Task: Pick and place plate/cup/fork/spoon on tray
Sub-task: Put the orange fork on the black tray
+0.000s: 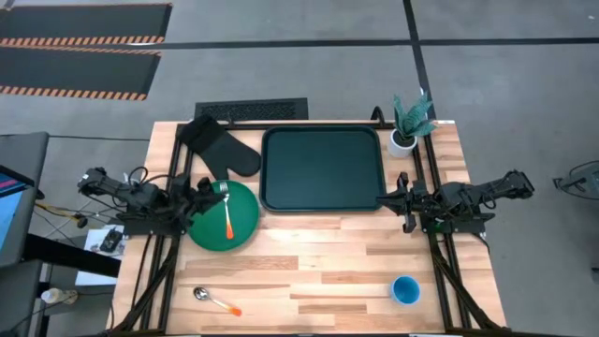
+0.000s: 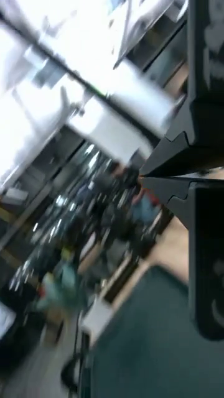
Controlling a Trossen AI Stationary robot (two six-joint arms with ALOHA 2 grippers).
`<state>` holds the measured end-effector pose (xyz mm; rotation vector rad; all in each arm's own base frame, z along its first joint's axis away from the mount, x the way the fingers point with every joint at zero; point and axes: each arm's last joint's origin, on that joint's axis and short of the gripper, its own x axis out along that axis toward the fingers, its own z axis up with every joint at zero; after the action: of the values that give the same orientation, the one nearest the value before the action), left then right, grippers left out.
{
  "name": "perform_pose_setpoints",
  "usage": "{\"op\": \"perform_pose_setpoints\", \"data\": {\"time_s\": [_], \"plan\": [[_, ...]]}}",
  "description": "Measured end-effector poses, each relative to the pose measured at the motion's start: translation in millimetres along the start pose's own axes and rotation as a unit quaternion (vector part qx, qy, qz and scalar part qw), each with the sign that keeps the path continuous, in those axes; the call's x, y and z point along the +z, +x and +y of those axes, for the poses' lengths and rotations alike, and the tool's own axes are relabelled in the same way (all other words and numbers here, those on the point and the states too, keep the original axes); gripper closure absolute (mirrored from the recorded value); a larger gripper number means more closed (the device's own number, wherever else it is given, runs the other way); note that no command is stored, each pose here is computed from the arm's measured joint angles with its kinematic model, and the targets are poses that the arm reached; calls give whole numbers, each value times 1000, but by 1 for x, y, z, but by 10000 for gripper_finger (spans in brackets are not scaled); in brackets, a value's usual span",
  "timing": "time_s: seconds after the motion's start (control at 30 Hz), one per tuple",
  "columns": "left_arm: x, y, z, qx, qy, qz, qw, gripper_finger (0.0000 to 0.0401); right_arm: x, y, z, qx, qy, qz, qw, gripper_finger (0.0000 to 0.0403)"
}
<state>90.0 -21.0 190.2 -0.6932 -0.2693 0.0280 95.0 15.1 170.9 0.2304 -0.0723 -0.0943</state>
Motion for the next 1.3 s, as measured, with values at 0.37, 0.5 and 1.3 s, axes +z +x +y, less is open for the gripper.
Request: {"op": "perform_pose_setpoints", "data": {"time_s": [0.37,0.5,1.3], "plan": [[0,-1,9,114,23,-47,992,401,2,0,0,-2,12,-12,1000,351],[-3,-1,11,126,27,-38,991,401,9,0,1,11,129,-45,991,351],[23,-4,0,126,-134,-189,964,359,26,-3,1,-2,194,-104,975,351]]}}
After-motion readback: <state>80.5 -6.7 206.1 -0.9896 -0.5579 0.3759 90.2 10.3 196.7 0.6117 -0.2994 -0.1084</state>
